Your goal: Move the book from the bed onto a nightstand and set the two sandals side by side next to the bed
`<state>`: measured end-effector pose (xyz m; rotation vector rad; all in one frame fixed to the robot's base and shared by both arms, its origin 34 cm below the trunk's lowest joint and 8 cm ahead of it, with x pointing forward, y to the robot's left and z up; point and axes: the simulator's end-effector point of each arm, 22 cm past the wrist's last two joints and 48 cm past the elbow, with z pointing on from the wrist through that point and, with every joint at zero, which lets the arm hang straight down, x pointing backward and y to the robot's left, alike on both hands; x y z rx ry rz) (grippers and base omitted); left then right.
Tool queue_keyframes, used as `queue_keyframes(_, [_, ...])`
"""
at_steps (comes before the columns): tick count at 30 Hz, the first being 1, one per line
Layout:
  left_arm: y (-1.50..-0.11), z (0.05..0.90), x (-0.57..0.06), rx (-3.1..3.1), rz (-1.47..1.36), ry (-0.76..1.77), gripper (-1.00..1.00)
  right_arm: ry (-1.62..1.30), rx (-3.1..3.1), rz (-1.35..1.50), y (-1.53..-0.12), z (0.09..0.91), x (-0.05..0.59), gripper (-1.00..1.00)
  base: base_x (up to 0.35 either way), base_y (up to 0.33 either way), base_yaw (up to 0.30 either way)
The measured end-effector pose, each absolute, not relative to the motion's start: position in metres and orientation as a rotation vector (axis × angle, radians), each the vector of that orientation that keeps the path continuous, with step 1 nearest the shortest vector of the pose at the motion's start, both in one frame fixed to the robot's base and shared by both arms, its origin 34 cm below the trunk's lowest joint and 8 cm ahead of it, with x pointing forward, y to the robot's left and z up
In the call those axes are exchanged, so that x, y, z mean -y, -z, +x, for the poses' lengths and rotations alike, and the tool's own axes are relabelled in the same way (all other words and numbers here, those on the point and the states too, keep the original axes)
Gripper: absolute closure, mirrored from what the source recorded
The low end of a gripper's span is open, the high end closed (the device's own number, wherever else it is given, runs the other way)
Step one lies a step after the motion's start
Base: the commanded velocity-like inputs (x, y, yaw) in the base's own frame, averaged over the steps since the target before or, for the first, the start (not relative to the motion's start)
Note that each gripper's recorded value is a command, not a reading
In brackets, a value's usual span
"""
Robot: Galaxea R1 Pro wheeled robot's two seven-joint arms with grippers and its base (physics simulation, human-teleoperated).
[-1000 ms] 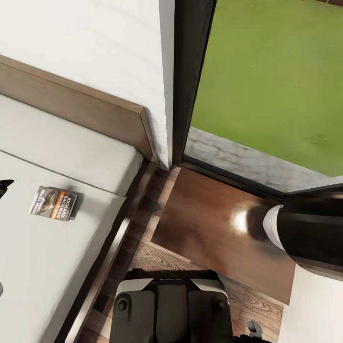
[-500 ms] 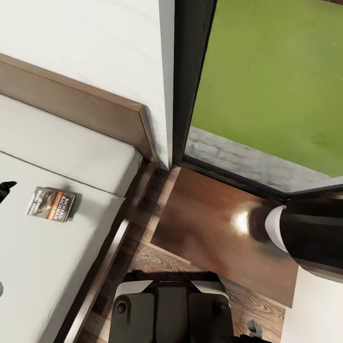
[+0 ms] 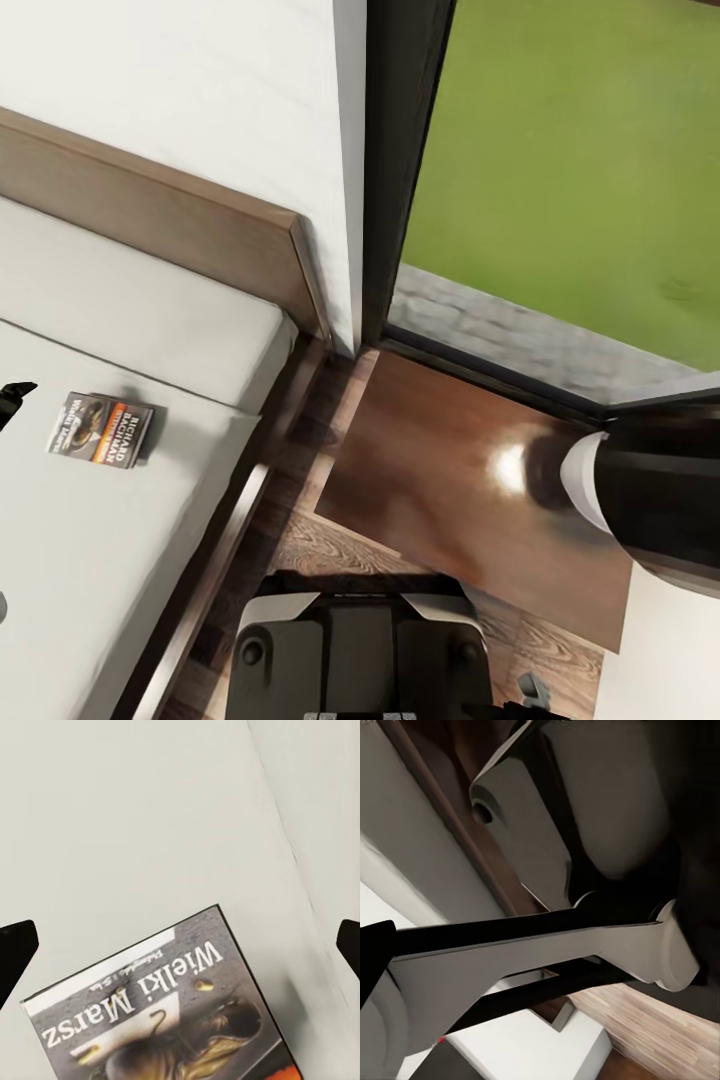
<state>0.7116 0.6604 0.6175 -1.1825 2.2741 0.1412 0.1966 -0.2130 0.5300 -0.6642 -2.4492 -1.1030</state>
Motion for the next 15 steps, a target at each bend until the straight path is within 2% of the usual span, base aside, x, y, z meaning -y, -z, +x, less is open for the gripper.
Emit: queue_keyframes(15, [-0.6086,0.7138,-0.6577,-2.278,-1.177,-0.139,-1.0,1.103,2.449,-0.664,-0.5225,0.1976,0.213,-1.0,0.0,0.0,0.0])
